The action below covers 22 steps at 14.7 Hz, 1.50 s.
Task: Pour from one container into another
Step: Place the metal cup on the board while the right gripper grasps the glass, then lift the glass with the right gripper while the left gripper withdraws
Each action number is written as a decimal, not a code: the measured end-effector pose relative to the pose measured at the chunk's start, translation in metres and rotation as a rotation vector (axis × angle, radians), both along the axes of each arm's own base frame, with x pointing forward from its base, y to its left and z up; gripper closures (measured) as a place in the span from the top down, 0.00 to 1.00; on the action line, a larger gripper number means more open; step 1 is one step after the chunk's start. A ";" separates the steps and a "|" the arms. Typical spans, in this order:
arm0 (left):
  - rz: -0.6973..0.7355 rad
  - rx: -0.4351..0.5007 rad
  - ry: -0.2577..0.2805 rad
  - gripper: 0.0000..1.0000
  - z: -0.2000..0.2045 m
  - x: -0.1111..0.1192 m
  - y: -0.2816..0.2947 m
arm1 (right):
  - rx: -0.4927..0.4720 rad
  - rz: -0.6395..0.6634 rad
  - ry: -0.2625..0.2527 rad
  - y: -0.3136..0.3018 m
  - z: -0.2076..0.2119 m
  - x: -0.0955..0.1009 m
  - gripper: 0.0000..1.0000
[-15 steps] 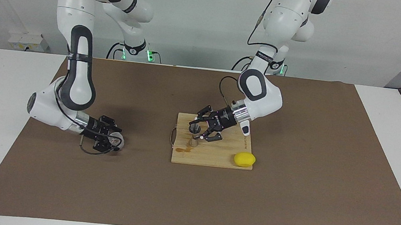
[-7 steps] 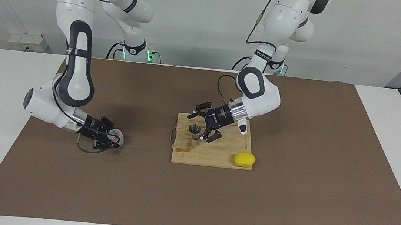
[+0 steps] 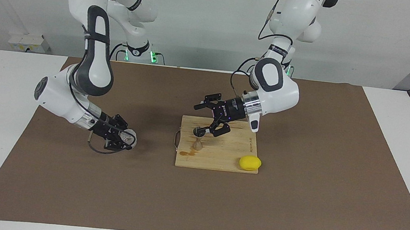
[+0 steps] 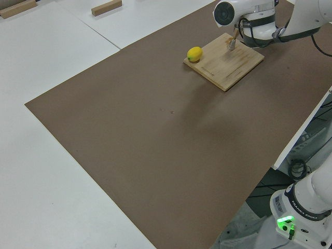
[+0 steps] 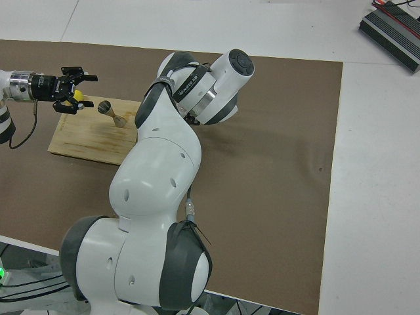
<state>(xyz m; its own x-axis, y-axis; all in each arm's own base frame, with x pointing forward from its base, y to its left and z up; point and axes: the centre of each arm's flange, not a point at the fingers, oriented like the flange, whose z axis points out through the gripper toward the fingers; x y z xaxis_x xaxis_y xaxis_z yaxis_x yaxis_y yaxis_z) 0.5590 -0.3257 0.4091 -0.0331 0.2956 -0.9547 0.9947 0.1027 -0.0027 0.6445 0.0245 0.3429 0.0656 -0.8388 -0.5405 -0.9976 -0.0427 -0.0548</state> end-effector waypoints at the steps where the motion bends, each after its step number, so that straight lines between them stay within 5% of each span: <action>1: -0.024 0.015 -0.020 1.00 0.005 0.004 0.009 | -0.015 -0.007 0.002 0.001 0.005 0.001 0.51; 6: -0.240 0.215 -0.184 1.00 0.039 0.018 0.060 | -0.078 -0.040 0.018 0.040 0.033 0.010 0.51; 11: -0.491 0.620 -0.468 1.00 0.099 0.012 0.080 | -0.121 -0.052 0.001 0.093 0.065 0.018 0.51; 16: -0.806 0.869 -0.790 1.00 0.140 -0.002 0.112 | -0.153 0.032 -0.042 0.157 0.084 0.015 0.51; 22: -1.209 1.042 -1.085 1.00 0.170 0.004 0.196 | -0.258 0.142 -0.024 0.202 0.099 0.008 0.51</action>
<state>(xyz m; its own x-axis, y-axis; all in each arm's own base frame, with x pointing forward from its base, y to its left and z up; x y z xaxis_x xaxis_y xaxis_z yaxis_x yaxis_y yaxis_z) 0.5632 -0.1297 0.5790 0.9896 0.0835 0.1173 0.0629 -0.9836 0.1692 0.6527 0.2266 0.4415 0.2026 -0.9298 -0.3072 -0.9791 -0.1977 -0.0475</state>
